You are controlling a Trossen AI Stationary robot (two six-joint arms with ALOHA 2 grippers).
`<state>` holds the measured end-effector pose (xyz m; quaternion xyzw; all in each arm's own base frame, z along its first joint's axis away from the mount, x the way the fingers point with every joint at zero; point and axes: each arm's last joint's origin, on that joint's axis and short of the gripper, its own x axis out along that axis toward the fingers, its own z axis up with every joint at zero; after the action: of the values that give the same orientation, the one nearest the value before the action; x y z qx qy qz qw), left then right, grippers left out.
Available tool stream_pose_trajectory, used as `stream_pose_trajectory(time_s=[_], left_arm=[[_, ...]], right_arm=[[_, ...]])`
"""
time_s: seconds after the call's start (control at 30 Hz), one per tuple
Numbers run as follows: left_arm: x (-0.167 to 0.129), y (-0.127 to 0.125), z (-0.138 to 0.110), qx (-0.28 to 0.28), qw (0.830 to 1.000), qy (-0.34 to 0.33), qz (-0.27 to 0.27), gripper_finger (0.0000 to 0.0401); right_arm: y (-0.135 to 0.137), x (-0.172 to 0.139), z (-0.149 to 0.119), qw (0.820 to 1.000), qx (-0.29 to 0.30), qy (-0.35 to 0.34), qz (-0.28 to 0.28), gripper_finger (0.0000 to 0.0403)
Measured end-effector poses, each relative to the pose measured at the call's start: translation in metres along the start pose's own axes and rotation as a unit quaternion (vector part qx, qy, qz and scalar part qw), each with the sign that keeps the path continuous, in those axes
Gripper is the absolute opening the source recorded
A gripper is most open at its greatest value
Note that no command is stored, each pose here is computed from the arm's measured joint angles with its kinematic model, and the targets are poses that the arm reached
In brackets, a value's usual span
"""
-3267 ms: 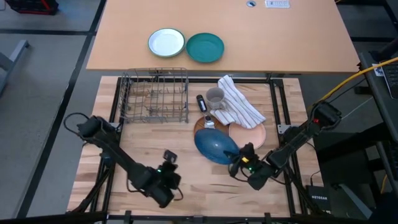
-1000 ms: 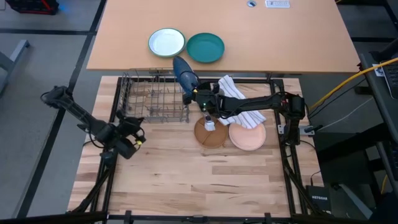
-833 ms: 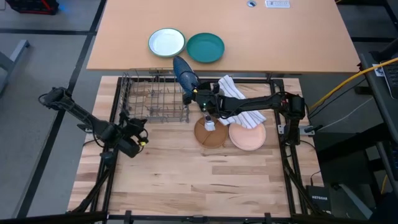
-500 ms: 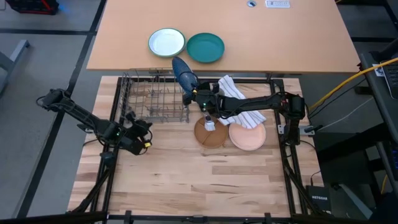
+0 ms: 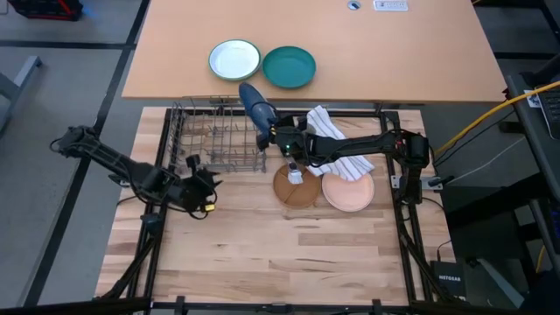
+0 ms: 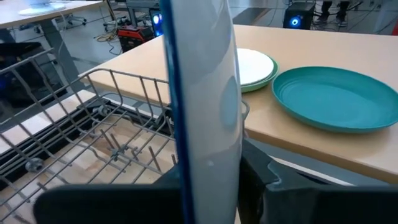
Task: Sort dishes
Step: Put the blue plate into the dish rack
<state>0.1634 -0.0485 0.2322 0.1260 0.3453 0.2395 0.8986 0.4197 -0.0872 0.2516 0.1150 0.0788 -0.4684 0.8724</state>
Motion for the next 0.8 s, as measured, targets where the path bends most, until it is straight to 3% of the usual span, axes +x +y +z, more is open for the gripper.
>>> stream_pose_trajectory(time_s=[0.13, 0.27, 0.47, 0.67, 0.8], left_arm=[[0.006, 0.012, -0.007, 0.015, 0.998, 0.047, 0.037, 0.0152], [0.012, 0.02, -0.009, -0.012, 0.995, 0.07, 0.065, 0.0172], [0.02, 0.032, -0.009, -0.032, 0.991, 0.089, 0.095, 0.0175], [0.029, 0.041, -0.009, -0.052, 0.99, 0.127, 0.044, 0.0173], [0.035, 0.05, -0.01, -0.072, 0.986, 0.141, 0.058, 0.0157]], right_arm=[[0.001, 0.0, 0.0, 1.0, 0.0, 0.005, 0.012, 0.0047], [0.001, 0.0, 0.0, 1.0, -0.01, 0.006, 0.015, 0.0047], [0.001, 0.0, 0.0, 1.0, -0.014, 0.006, 0.015, 0.0047], [0.001, 0.0, -0.001, 1.0, -0.017, 0.009, 0.023, 0.0047], [0.002, 0.0, -0.001, 0.999, -0.027, 0.011, 0.028, 0.0047]])
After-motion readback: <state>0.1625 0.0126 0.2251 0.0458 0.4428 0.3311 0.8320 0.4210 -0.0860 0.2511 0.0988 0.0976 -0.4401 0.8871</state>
